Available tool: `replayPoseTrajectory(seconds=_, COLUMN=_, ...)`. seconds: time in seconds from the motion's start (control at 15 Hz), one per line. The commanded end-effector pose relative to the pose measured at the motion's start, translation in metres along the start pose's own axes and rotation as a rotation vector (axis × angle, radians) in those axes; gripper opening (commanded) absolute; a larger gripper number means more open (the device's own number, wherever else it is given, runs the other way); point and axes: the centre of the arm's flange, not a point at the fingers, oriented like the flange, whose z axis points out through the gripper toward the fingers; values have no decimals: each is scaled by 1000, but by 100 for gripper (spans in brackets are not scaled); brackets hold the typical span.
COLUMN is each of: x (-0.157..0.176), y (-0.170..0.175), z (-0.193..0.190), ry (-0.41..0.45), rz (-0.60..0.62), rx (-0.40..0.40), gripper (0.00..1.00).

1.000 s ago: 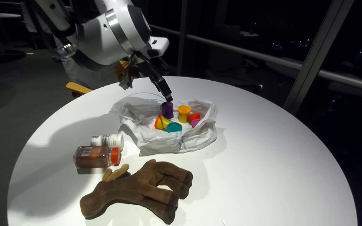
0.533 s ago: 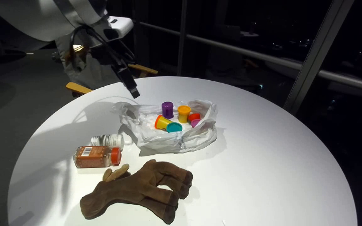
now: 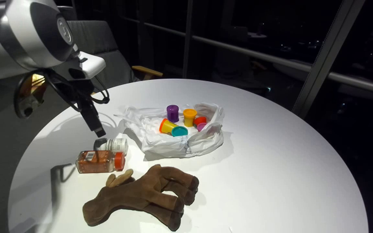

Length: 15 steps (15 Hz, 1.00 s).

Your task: Put all the objects in the white plastic bag

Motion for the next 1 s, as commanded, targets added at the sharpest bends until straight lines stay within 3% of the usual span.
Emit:
replayPoseTrajectory(seconds=0.0, x=-2, y=1, z=24, ry=-23, rz=31, rx=18, gripper=100)
replayPoseTrajectory(seconds=0.53, x=-22, y=0, z=23, ry=-79, rz=57, rx=-25, gripper=100)
replayPoseTrajectory(seconds=0.93, x=-11, y=-12, z=25, ry=-21, rz=101, rx=-21, gripper=100)
